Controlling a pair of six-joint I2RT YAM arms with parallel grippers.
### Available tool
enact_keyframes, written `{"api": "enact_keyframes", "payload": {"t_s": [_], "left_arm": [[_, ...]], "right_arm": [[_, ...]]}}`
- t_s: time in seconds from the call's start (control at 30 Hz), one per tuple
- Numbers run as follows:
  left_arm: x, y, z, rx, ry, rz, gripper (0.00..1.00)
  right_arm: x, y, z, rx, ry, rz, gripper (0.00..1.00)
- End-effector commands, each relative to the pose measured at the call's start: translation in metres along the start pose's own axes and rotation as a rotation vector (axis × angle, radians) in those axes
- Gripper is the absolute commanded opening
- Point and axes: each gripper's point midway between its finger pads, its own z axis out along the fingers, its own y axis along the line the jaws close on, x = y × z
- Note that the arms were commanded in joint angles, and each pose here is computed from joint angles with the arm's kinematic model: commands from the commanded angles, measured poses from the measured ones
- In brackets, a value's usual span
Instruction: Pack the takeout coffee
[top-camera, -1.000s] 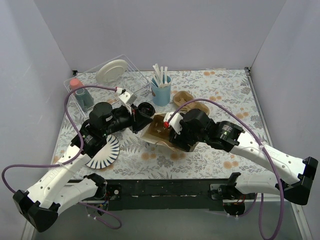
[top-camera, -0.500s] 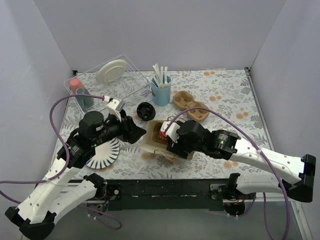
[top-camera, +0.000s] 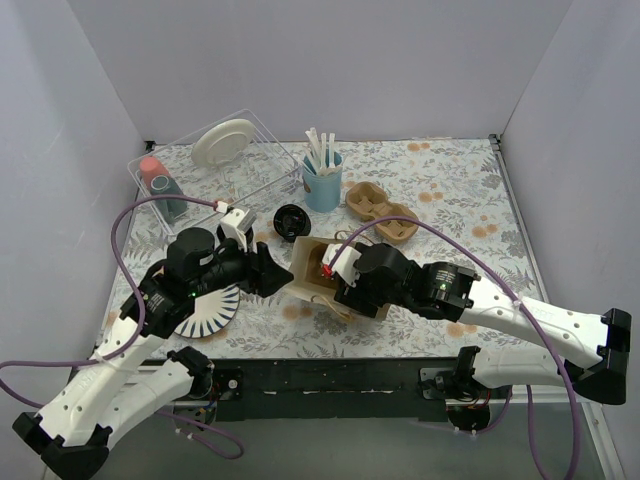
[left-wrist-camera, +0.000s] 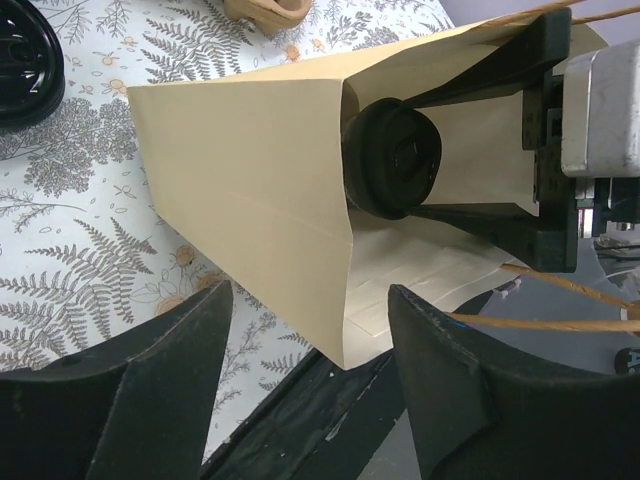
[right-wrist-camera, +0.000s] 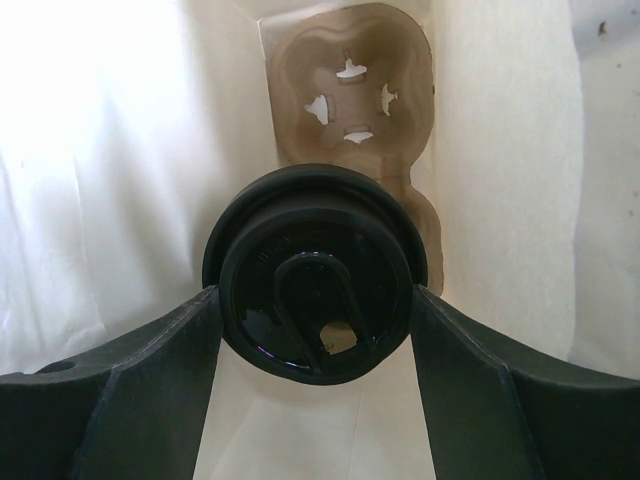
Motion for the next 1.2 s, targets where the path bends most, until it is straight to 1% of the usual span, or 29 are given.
{"api": "enact_keyframes", "payload": {"t_s": [0.0,0.07,0.1,0.17,0.2,0.23,0.33,0.37,0.5,0.53,0.57,0.7,0.73,0.77,0.8,0.9,0.93,1.07,1.17], "left_arm": [[0.007,0.008,0.005,-0.018,0.011,0.015,0.55],[0.007,0.012,0.008,-0.029,0.002,0.023,0.45],[0.006,0.012,0.009,-0.025,-0.007,0.032,0.36],[0.001,0.012,0.011,-0.02,-0.038,0.042,0.29],[0.001,0.012,0.012,-0.017,-0.039,0.042,0.24],[0.001,0.011,0.013,-0.007,-0.039,0.044,0.16],[0.002,0.008,0.015,0.017,-0.051,0.051,0.02],[0.002,0.006,0.014,0.03,-0.055,0.051,0.0],[0.006,0.003,0.006,0.047,-0.078,0.039,0.0],[0.011,0.004,0.005,0.049,-0.077,0.031,0.0],[0.006,-0.002,0.0,0.071,-0.112,0.033,0.0],[0.013,-0.01,-0.003,0.122,-0.111,-0.003,0.0],[0.014,-0.01,-0.003,0.12,-0.11,-0.021,0.06],[0.015,-0.009,-0.003,0.116,-0.104,-0.033,0.14],[0.015,-0.009,-0.004,0.112,-0.105,-0.044,0.31],[0.013,-0.009,-0.007,0.097,-0.101,-0.058,0.51],[0.01,-0.006,-0.006,0.076,-0.106,-0.063,0.55],[0.005,0.0,-0.007,0.027,-0.1,-0.051,0.6],[0.004,-0.001,-0.005,0.03,-0.089,-0.034,0.61]], "right_arm": [[-0.011,-0.003,-0.007,0.022,-0.042,0.027,0.45],[-0.009,-0.003,-0.007,0.027,-0.043,0.022,0.45],[-0.008,-0.003,-0.008,0.028,-0.049,0.016,0.45],[-0.011,-0.006,-0.009,0.037,-0.056,-0.003,0.44],[-0.013,-0.006,-0.009,0.04,-0.055,-0.012,0.44],[-0.015,-0.009,-0.01,0.056,-0.052,-0.021,0.44],[-0.023,-0.011,-0.008,0.064,-0.041,-0.056,0.44],[-0.024,-0.011,-0.008,0.072,-0.036,-0.08,0.44],[-0.032,-0.011,-0.006,0.094,-0.007,-0.138,0.44],[-0.032,-0.011,-0.005,0.097,-0.001,-0.146,0.44],[-0.032,-0.011,-0.004,0.102,0.007,-0.153,0.44],[-0.026,-0.013,-0.001,0.12,0.049,-0.166,0.44],[-0.02,-0.012,0.001,0.122,0.064,-0.169,0.44],[-0.017,-0.011,0.002,0.121,0.071,-0.168,0.44],[-0.014,-0.01,0.002,0.118,0.074,-0.167,0.44],[-0.006,-0.002,0.001,0.098,0.075,-0.158,0.44],[-0.004,0.0,0.0,0.098,0.078,-0.16,0.43],[0.002,0.003,-0.003,0.098,0.085,-0.167,0.43],[0.005,0.005,-0.003,0.094,0.092,-0.165,0.43]]}}
